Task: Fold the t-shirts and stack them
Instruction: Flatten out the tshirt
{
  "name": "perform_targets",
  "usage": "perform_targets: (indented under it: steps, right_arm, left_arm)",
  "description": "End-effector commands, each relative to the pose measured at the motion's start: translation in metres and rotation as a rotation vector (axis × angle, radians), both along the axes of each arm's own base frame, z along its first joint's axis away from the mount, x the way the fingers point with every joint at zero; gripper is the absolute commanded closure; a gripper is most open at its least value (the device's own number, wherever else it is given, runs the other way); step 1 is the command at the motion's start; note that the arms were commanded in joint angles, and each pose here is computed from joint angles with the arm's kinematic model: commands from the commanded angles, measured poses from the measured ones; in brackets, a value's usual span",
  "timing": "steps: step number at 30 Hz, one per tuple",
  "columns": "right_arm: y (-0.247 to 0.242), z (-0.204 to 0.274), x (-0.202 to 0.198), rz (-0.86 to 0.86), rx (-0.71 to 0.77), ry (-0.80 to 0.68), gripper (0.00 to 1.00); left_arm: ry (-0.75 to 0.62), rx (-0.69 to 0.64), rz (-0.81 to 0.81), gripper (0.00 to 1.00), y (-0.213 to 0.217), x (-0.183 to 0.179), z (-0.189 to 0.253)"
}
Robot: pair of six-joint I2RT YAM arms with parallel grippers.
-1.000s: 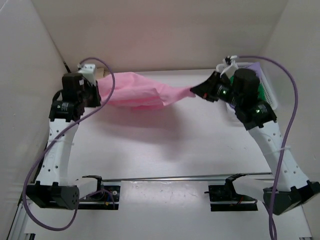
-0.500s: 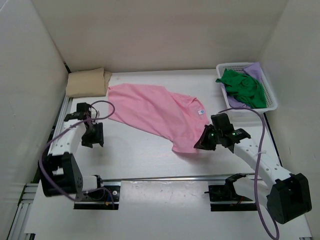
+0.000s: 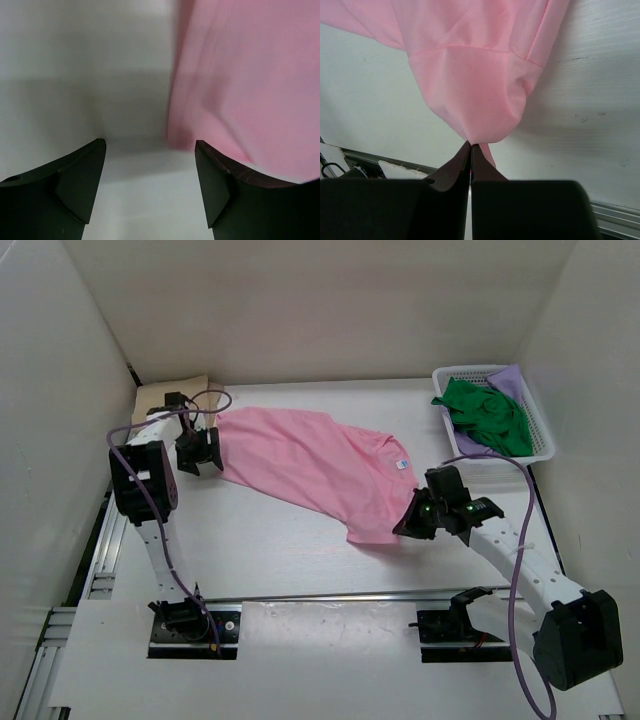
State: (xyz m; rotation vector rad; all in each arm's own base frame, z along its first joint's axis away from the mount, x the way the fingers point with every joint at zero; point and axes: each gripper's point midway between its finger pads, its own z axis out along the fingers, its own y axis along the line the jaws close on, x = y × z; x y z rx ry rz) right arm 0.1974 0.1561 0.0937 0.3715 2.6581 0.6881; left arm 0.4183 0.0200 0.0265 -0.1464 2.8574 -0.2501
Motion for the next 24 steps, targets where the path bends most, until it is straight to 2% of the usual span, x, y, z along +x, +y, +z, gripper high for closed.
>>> perform_targets:
  steps: [1,3,5,6,7,9,10,15,16,19,20,24]
  right_arm:
    - [-0.007,0.009,0.008,-0.019,-0.028,-0.029,1.0]
    - [-0.009,0.007,0.007,-0.025,-0.041,-0.023,1.0]
    - [-0.011,0.007,0.008,-0.034,-0.041,-0.023,1.0]
    - [-0.011,0.01,0.009,-0.034,-0.039,-0.026,1.0]
    - [-0.01,0.015,0.012,-0.034,-0.035,-0.037,1.0]
    - [-0.013,0.017,0.015,-0.05,-0.043,-0.037,1.0]
    - [-0.014,0.021,0.02,-0.061,-0.039,-0.048,1.0]
    - [-0.019,0.064,0.035,-0.047,-0.067,-0.15,1.0]
    - [-0.022,0.073,0.036,-0.048,-0.072,-0.178,1.0]
    - [-0.028,0.097,0.035,-0.059,-0.071,-0.234,1.0]
    - [-0.029,0.104,0.033,-0.056,-0.063,-0.251,1.0]
    - [-0.022,0.154,0.025,-0.028,0.03,-0.377,1.0]
  left_arm:
    - [-0.074,0.016,-0.018,0.17,-0.003,0.036,0.008]
    - [-0.044,0.012,-0.029,0.17,-0.008,0.038,-0.008]
    - [-0.027,-0.011,-0.047,0.23,-0.018,0.036,-0.016]
    - [-0.027,-0.02,-0.063,0.32,-0.025,0.036,-0.016]
    - [-0.015,-0.033,-0.081,0.54,-0.034,0.035,-0.021]
    - [-0.002,-0.035,-0.092,0.82,-0.039,0.033,-0.027]
    - [-0.002,-0.035,-0.092,0.9,-0.039,0.033,-0.027]
    - [-0.049,-0.04,-0.067,0.9,-0.029,0.017,0.008]
    - [-0.107,-0.033,-0.057,0.9,-0.025,0.015,0.035]
    - [-0.145,-0.016,-0.021,0.9,-0.011,-0.006,0.063]
    - [-0.195,0.012,-0.014,0.9,-0.008,-0.013,0.091]
    - [-0.313,0.037,-0.01,0.9,-0.009,-0.039,0.158]
